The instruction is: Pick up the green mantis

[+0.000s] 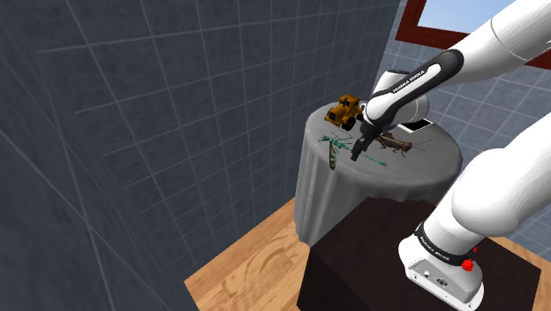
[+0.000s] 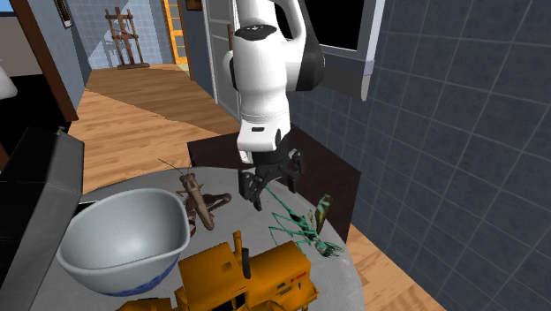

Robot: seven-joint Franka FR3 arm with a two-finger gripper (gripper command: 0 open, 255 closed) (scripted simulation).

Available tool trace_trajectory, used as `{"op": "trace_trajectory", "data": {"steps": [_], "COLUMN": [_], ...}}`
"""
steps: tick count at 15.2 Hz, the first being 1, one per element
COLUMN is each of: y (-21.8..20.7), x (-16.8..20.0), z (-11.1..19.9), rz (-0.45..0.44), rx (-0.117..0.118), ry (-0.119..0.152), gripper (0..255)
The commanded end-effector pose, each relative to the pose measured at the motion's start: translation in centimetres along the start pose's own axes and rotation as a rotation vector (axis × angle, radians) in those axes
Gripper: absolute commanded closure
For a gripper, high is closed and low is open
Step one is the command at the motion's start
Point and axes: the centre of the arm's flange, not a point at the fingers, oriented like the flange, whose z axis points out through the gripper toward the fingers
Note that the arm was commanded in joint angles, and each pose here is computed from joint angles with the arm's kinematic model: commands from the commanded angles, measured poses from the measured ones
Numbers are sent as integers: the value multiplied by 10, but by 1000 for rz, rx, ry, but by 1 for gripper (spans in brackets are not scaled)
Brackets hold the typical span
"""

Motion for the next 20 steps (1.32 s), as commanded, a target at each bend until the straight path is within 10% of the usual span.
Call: {"op": "trace_trajectory", "data": {"steps": [1, 2, 20], "y": [0, 1, -3], "x": [0, 0, 3], "z": [4, 4, -43], "rz": [0, 0, 0], "rx": [-1, -1, -1], "ry": [1, 0, 1], "gripper": [0, 255, 255]}}
